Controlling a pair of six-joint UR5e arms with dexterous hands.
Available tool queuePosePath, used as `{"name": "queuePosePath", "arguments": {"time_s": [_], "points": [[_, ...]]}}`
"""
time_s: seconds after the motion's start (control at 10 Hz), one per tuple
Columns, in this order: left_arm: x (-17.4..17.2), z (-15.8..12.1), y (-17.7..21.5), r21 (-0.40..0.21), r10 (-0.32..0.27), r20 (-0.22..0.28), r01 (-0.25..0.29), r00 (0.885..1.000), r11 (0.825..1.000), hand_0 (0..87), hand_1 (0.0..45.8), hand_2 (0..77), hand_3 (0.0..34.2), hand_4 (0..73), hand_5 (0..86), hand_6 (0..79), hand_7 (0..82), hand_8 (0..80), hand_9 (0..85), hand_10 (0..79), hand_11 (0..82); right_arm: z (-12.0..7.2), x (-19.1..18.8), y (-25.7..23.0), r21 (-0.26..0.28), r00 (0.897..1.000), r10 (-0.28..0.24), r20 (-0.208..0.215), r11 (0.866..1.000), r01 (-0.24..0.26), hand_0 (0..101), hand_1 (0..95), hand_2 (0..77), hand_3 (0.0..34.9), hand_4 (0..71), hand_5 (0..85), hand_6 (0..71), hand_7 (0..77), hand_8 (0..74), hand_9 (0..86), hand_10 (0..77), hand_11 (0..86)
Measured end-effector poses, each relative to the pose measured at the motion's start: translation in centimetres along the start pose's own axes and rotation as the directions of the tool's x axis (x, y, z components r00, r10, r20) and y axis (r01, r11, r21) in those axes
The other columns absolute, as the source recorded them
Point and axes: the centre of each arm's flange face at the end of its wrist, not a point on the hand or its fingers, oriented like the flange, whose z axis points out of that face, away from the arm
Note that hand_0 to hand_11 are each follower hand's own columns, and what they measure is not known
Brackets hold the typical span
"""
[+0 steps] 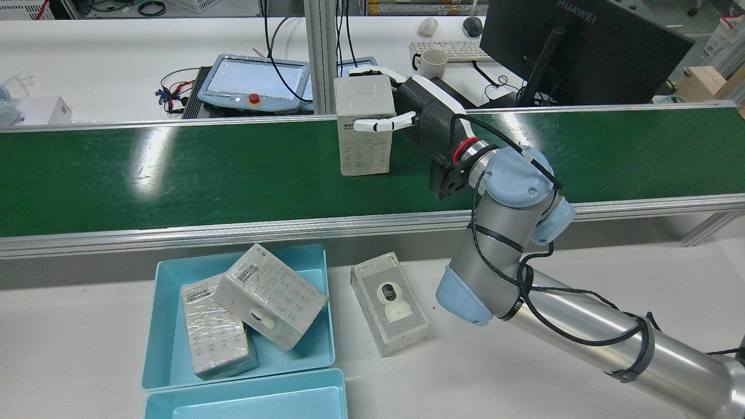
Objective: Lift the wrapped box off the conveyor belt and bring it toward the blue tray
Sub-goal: 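Close the right hand fingers around the wrapped white box on the belt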
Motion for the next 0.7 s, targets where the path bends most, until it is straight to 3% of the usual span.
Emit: {"name": "queuePosePath", "arguments": {"time_s": [0.1, 0.2, 0.3, 0.4, 0.5, 0.6, 0.7], "points": [[0.0, 0.0, 0.0, 0.000, 0.000, 0.000, 0.000, 1.000, 1.000, 0.0, 0.0, 1.1, 0.0, 0.5, 0.5, 0.0, 0.5, 0.5, 0.0, 0.5, 0.0, 0.0, 0.0, 0.0, -0.001, 1.000, 0.003, 0.003, 1.000, -0.003, 44, 13.6, 24.0, 30.0, 15.3, 26.2, 0.0, 20.7, 0.0, 3.8, 3.3, 6.0], [0.0, 0.0, 0.0, 0.000, 0.000, 0.000, 0.000, 1.000, 1.000, 0.0, 0.0, 1.1, 0.0, 0.5, 0.5, 0.0, 0.5, 0.5, 0.5, 0.5, 0.0, 0.0, -0.1, 0.1, -0.003, 1.000, 0.008, 0.007, 1.000, -0.008, 45, 14.2, 29.5, 27.3, 24.0, 32.7, 13.1, 36.5, 9.8, 13.6, 6.5, 11.4], [0.0, 0.0, 0.0, 0.000, 0.000, 0.000, 0.000, 1.000, 1.000, 0.0, 0.0, 1.1, 0.0, 0.5, 0.5, 0.0, 0.5, 0.5, 0.5, 0.5, 0.0, 0.0, -0.2, 0.4, -0.008, 1.000, 0.014, 0.018, 1.000, -0.014, 45, 14.2, 29.5, 27.3, 24.0, 32.7, 13.1, 36.5, 9.8, 13.6, 6.5, 11.4], [0.0, 0.0, 0.0, 0.000, 0.000, 0.000, 0.000, 1.000, 1.000, 0.0, 0.0, 0.5, 0.0, 0.5, 0.5, 0.5, 0.5, 0.5, 0.0, 0.0, 0.0, -0.1, -0.7, 1.1, -0.022, 0.999, 0.022, 0.034, 1.000, -0.021, 44, 10.9, 31.1, 22.1, 27.8, 34.4, 16.9, 39.8, 20.2, 22.9, 18.0, 23.5], [0.0, 0.0, 0.0, 0.000, 0.000, 0.000, 0.000, 1.000, 1.000, 0.0, 0.0, 0.5, 0.0, 0.5, 0.5, 0.5, 0.5, 0.5, 0.0, 0.0, 0.0, -0.4, -1.3, 2.4, -0.049, 0.998, 0.033, 0.050, 0.998, -0.031, 44, 10.9, 31.1, 22.1, 27.8, 34.4, 20.2, 42.0, 30.5, 32.2, 20.2, 31.1], [0.0, 0.0, 0.0, 0.000, 0.000, 0.000, 0.000, 1.000, 1.000, 0.0, 0.0, 0.5, 0.0, 0.5, 0.5, 0.5, 0.5, 0.5, 0.5, 0.5, 0.0, -0.8, -2.0, 4.4, -0.088, 0.996, 0.050, 0.069, 0.995, -0.043, 44, 7.1, 31.1, 16.1, 31.6, 36.5, 25.6, 48.0, 41.5, 42.0, 20.2, 30.5], [0.0, 0.0, 0.0, 0.000, 0.000, 0.000, 0.000, 1.000, 1.000, 0.0, 0.0, 0.5, 0.0, 0.5, 0.5, 0.5, 0.5, 0.5, 0.5, 0.5, 0.0, -1.6, -2.3, 6.8, -0.135, 0.993, 0.075, 0.087, 0.989, -0.063, 44, 5.4, 31.1, 13.0, 33.8, 37.6, 27.8, 50.2, 41.5, 48.0, 19.6, 29.5]]}}
